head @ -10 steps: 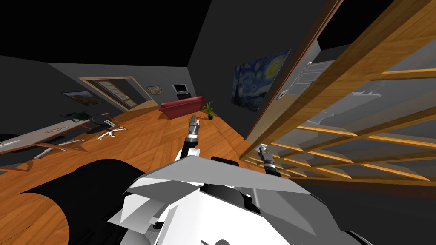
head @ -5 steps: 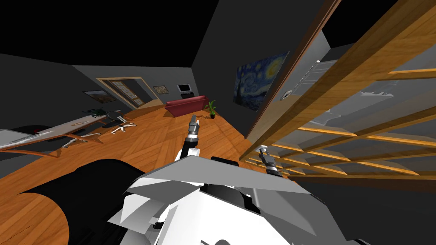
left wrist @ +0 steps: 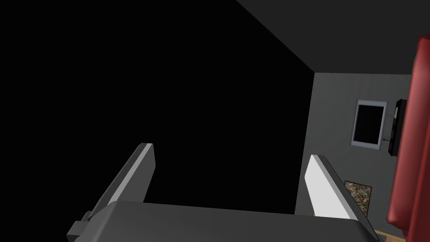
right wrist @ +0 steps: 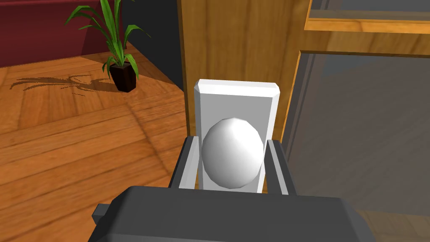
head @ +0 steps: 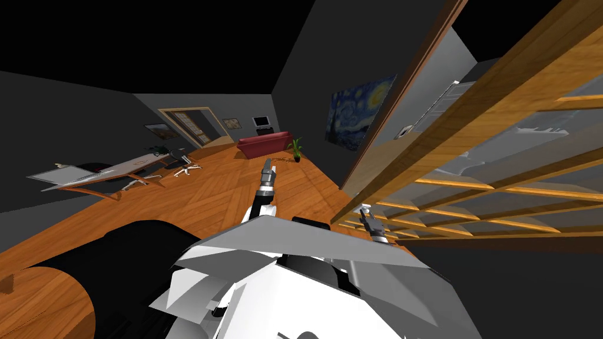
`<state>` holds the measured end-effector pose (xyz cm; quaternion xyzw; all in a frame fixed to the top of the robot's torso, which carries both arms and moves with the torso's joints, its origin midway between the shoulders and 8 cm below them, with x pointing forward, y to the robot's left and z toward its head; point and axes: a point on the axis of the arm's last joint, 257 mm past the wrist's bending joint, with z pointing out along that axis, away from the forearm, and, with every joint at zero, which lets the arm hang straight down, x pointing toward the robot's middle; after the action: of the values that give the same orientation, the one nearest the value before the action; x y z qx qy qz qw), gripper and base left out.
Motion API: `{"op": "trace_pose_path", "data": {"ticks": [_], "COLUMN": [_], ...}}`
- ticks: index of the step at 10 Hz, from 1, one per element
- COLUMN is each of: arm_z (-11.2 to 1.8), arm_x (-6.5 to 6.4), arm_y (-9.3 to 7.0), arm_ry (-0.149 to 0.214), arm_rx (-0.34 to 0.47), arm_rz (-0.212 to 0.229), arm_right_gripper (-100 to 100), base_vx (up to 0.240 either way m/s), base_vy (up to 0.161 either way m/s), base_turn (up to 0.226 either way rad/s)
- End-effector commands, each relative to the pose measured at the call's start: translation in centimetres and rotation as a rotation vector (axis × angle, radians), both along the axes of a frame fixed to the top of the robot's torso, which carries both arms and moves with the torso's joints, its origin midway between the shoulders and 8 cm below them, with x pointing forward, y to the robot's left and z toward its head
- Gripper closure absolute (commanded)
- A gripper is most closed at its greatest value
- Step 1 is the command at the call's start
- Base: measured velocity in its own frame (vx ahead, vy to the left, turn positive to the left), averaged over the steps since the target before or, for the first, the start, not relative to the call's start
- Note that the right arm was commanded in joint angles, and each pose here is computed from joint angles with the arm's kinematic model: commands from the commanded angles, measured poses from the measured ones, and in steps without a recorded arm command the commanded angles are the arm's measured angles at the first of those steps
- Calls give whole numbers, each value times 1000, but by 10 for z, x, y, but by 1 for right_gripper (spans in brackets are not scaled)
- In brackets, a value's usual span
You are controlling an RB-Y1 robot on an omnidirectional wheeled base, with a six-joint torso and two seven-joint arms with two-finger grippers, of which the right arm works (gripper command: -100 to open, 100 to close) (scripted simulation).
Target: Pull the door open
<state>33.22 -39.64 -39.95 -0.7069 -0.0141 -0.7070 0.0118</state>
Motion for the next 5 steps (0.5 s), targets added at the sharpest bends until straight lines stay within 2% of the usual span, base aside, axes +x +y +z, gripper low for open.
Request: {"op": "trace_pose_path", "data": {"ticks": [1,2,5], "arm_z": [0,-2,-3], "arm_x": [0,-13,-32], "arm_y": [0,4,9], "arm_ry": [0,2,0], "arm_rx": [0,-4,-9], "arm_rz": [0,25,63], "arm_right_gripper": [100,100,100], "base_vx": [-93,-29,-14], "base_vy": [-15,-3,-5], "base_turn": [18,-17,-23]}}
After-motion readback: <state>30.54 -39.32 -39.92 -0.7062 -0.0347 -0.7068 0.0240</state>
